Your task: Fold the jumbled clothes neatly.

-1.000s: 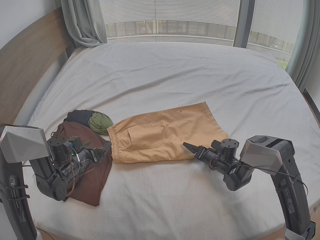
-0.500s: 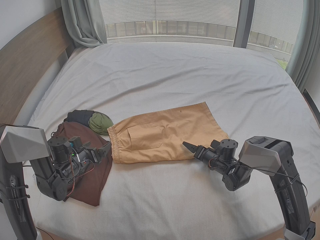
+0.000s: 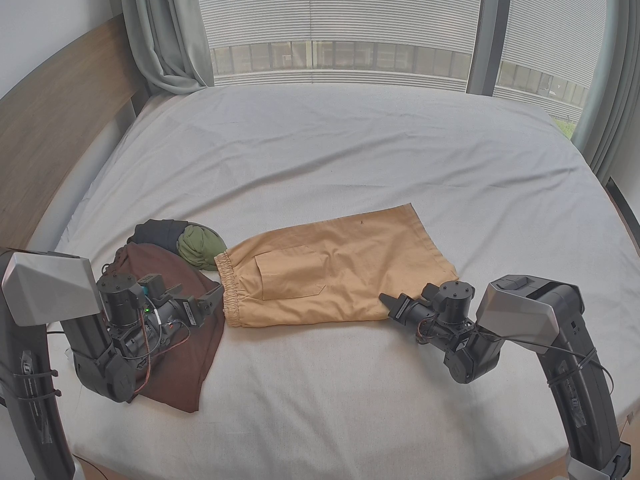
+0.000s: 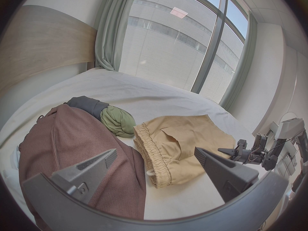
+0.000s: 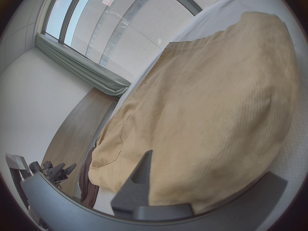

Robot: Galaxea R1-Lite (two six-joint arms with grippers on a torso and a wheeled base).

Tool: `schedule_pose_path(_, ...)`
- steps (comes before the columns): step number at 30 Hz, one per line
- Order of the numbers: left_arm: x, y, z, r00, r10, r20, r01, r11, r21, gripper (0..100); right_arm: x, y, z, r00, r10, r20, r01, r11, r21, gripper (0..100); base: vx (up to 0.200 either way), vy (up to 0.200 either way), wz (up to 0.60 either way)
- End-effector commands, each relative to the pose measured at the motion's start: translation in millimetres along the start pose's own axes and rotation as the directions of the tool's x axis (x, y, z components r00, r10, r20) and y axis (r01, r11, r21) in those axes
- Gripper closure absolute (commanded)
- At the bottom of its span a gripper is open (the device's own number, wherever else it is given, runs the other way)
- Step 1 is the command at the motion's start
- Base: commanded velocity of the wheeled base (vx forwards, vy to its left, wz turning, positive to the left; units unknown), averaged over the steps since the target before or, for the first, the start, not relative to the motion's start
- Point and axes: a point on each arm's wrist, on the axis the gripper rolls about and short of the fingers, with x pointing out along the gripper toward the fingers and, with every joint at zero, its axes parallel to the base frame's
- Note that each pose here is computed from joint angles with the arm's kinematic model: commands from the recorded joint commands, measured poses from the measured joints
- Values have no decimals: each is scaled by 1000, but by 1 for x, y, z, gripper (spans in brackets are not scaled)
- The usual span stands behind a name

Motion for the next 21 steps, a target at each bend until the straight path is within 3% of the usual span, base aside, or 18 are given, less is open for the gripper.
schedule_pose_path(1,3,1,-7,1000,2,-18,-2,1000,-4,0,-2,1,-2,1000,3,-4,-3,1000,-2,100,0,0,0)
schedule_pose_path(14,4,3,-10,1000,4,-28,-4,1000,-9,0,-27,16,-3,1000,10,-9,-11,1000,-12,100,0,0,0)
schedule_pose_path(21,5,3,-11,1000,2,-30,-3,1000,-9,0,-52,22,-3,999,-32,-35,31,999,-43,100,0,0,0)
